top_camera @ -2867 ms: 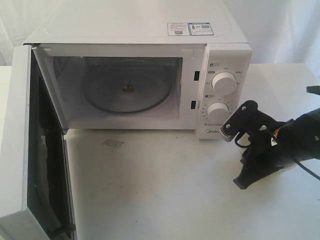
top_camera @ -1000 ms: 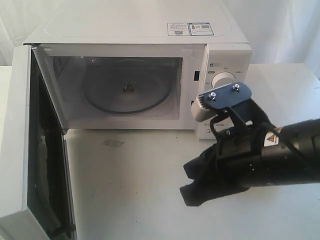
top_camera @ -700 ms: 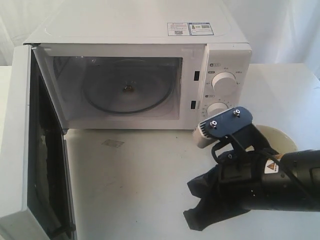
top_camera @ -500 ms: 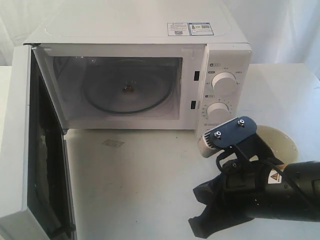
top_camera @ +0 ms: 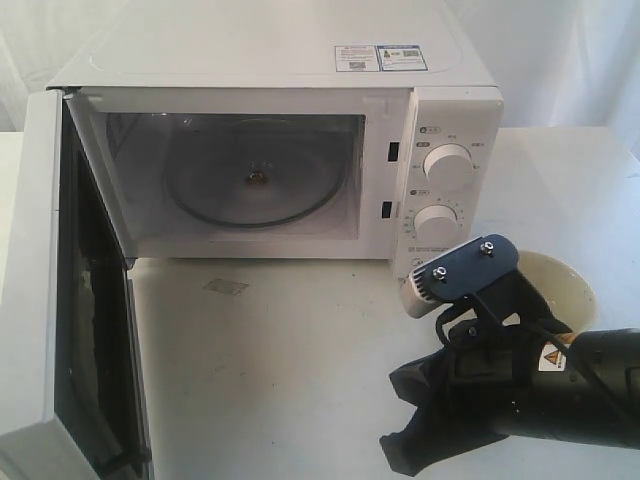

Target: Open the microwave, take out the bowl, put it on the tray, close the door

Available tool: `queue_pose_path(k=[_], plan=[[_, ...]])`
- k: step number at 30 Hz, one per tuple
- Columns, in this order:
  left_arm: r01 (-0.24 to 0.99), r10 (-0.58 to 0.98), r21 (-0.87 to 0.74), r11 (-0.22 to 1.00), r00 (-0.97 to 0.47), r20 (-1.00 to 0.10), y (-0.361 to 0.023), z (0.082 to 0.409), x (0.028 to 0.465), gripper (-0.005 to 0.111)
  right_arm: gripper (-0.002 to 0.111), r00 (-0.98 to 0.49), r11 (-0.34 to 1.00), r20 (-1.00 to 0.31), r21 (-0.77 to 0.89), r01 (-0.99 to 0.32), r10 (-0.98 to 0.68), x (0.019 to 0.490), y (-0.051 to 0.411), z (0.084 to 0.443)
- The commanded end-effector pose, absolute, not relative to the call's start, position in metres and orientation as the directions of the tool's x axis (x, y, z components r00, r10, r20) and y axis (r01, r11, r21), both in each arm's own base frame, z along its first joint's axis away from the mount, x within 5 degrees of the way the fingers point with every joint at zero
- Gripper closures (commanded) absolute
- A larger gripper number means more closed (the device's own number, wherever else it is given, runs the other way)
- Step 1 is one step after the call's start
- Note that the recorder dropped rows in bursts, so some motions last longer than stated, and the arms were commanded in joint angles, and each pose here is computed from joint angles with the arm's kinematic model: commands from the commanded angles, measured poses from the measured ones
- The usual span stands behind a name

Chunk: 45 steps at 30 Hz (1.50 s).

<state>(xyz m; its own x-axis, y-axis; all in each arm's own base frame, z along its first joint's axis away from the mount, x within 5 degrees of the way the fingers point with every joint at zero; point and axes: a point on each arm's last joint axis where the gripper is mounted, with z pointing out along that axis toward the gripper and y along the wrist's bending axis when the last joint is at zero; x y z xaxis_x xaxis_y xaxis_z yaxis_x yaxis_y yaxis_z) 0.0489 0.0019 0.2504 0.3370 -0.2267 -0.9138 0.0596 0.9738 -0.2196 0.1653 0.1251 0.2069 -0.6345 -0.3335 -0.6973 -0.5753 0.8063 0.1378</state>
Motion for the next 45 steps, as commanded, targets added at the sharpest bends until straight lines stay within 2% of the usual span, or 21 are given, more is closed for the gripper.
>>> queue_pose_path(k=[1,3,5,8,11,15,21,24,31,38,42,45], plan=[[0.036,-0.280,-0.279,0.960,0.018,-0.960,-0.003,0.299,0.054,0.107,0.106,-0.625,0.806,-0.705,0.130,-0.578,-0.334,0.165,0.124,0.207],[-0.005,-0.250,-0.257,0.966,-0.246,-0.936,-0.005,0.309,0.062,0.107,0.106,-0.625,0.806,-0.705,0.130,-0.578,-0.334,0.165,0.124,0.207],[-0.026,-0.206,-0.220,0.975,-0.471,-0.858,-0.007,0.310,0.072,0.107,0.106,-0.626,0.805,-0.704,0.131,-0.578,-0.335,0.165,0.124,0.207],[0.040,-0.149,-0.218,0.975,-0.610,-0.778,-0.015,0.303,0.086,0.107,0.106,-0.626,0.805,-0.704,0.131,-0.578,-0.335,0.165,0.124,0.207],[0.083,-0.225,-0.342,0.936,-0.607,-0.763,-0.025,0.300,0.099,0.107,0.106,-0.627,0.805,-0.703,0.132,-0.579,-0.336,0.165,0.124,0.207],[0.258,-0.086,-0.294,0.920,-0.600,-0.795,-0.035,0.300,0.109,0.107,0.106,-0.629,0.804,-0.701,0.133,-0.579,-0.337,0.164,0.124,0.207],[0.453,-0.036,-0.344,0.823,-0.562,-0.827,-0.052,0.302,0.127,0.107,0.106,-0.611,0.808,-0.720,0.121,-0.577,-0.328,0.166,0.124,0.210],[0.511,-0.034,-0.353,0.784,-0.533,-0.846,-0.057,0.303,0.136,0.107,0.106,-0.587,0.810,-0.749,0.118,-0.574,-0.307,0.165,0.122,0.217],[0.539,-0.026,-0.368,0.758,-0.539,-0.842,-0.060,0.295,0.155,0.107,0.106,-0.418,0.815,-0.895,0.125,-0.566,-0.154,0.146,0.107,0.264],[0.587,-0.049,-0.368,0.721,-0.487,-0.872,-0.063,0.295,0.168,0.107,0.106,-0.258,0.791,-0.966,0.154,-0.592,-0.005,0.112,0.085,0.303],[0.620,-0.078,-0.351,0.702,-0.423,-0.903,-0.065,0.298,0.178,0.107,0.106,-0.260,0.770,-0.965,0.191,-0.609,0.034,0.102,0.081,0.308],[0.623,-0.067,-0.346,0.702,-0.426,-0.902,-0.065,0.301,0.193,0.107,0.106,-0.289,0.761,-0.957,0.201,-0.617,0.018,0.102,0.083,0.305]])
